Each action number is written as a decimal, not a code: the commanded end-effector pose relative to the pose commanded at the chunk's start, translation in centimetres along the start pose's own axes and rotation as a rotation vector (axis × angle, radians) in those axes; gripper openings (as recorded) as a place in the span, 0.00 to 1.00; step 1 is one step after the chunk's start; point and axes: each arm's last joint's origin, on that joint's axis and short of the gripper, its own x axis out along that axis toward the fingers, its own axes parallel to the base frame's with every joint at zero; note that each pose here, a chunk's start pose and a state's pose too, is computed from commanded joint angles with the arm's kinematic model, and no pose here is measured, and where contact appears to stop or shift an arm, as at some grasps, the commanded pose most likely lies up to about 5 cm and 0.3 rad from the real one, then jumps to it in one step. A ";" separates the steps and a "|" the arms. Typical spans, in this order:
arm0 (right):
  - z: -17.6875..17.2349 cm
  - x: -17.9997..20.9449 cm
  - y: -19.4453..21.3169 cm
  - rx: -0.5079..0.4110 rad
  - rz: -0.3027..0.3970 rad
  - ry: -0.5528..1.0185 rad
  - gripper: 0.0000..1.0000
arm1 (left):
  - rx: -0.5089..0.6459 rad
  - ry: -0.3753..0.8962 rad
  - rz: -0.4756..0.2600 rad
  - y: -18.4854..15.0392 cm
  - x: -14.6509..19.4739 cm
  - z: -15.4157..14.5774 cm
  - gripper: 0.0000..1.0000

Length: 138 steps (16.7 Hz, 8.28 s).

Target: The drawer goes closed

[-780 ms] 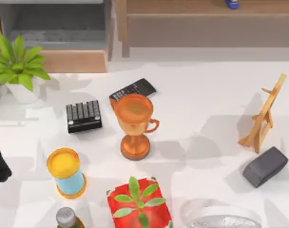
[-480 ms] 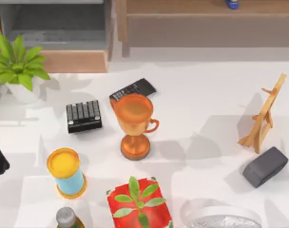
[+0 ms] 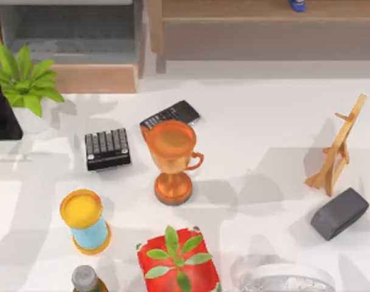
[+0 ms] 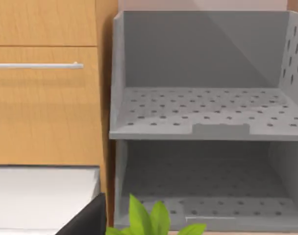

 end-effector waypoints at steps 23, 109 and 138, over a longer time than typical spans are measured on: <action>0.0 0.0 0.0 0.000 0.000 0.000 1.00 | 0.593 0.017 0.130 7.5 8.8 -3.3 1.00; 0.0 0.0 0.0 0.000 0.000 0.000 1.00 | 1.550 0.017 -0.030 20.6 24.3 -17.4 0.00; 0.0 0.0 0.0 0.000 0.000 0.000 1.00 | 1.548 0.013 -0.027 20.4 29.0 -17.2 1.00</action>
